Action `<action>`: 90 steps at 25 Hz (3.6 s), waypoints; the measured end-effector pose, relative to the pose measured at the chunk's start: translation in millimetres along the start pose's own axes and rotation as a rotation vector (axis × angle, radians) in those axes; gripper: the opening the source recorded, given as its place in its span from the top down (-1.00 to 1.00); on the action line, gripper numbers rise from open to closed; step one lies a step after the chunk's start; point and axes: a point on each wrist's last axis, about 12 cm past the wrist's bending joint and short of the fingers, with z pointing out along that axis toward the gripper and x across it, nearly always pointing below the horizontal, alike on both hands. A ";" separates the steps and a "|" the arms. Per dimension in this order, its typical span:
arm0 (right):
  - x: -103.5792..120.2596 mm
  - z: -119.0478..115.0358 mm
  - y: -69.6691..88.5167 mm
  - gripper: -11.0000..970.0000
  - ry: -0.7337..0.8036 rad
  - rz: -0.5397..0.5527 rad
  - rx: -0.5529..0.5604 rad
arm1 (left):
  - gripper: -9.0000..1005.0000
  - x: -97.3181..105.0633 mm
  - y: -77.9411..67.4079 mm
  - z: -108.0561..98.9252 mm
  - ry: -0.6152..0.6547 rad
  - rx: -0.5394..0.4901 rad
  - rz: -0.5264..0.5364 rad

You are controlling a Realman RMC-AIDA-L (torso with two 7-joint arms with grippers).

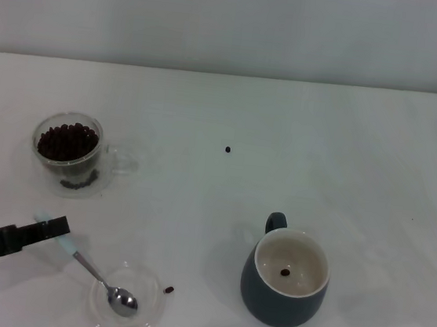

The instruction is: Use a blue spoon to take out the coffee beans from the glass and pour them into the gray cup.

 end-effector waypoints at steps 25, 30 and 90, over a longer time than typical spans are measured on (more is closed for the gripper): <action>0.9 2.3 3.6 -0.29 -0.004 0.011 -0.008 | 0.57 -5.6 -1.1 31.0 0.065 -0.006 0.041; -0.2 4.4 3.3 -0.29 -0.014 0.007 -0.012 | 0.25 -7.4 -1.8 31.9 0.061 -0.003 0.046; -4.5 -11.9 25.6 -0.29 -0.098 0.109 -0.022 | -0.43 -44.4 -18.4 -71.3 -0.441 -0.130 0.689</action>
